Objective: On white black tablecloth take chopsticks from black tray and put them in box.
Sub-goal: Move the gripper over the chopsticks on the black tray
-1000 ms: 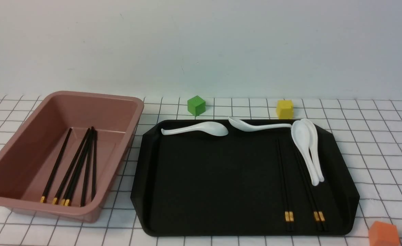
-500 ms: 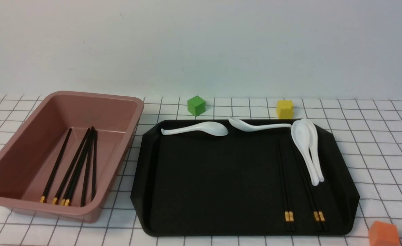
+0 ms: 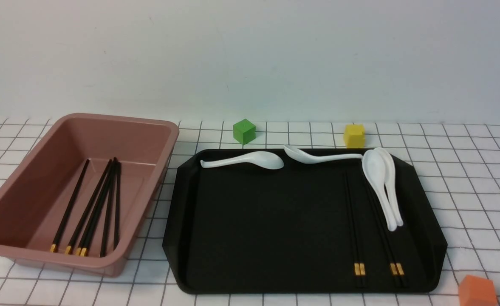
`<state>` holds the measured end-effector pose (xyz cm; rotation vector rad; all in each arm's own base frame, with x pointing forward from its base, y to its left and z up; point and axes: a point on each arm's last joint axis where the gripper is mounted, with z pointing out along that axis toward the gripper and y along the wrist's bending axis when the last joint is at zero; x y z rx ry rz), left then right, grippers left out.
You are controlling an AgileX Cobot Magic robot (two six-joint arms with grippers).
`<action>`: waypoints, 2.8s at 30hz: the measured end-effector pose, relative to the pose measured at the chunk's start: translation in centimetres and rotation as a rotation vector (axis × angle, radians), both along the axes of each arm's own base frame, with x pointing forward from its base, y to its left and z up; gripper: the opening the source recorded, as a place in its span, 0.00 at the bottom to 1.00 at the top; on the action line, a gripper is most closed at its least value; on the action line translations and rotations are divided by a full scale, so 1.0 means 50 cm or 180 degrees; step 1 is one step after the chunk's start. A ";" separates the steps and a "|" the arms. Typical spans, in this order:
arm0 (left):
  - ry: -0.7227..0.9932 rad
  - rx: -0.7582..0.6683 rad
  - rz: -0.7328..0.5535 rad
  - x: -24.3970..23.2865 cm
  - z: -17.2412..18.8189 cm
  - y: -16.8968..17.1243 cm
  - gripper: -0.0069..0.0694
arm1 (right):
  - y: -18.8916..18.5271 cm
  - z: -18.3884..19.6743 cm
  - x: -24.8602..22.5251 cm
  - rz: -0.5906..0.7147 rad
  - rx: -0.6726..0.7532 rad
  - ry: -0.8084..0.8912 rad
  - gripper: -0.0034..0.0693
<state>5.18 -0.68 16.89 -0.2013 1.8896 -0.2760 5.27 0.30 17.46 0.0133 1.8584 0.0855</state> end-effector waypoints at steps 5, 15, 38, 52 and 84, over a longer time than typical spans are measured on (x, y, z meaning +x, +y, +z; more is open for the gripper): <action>0.0000 0.0000 0.0000 0.000 0.000 0.000 0.40 | 0.000 0.000 0.000 0.0001 -0.0002 0.0000 0.33; 0.0000 -0.0003 0.0000 0.000 0.000 0.000 0.40 | 0.002 0.001 0.000 -0.0026 0.0244 0.0002 0.35; 0.0000 0.0000 0.0000 0.000 0.000 0.000 0.40 | 0.038 0.119 -0.010 0.0156 0.3148 -0.0302 0.31; 0.0000 0.0000 0.0000 0.000 0.000 0.000 0.40 | 0.050 0.188 0.186 0.0302 0.0630 0.2812 0.05; 0.0000 -0.0002 0.0000 0.000 0.000 0.000 0.40 | 0.295 -0.049 0.532 0.0148 0.0166 0.3553 0.51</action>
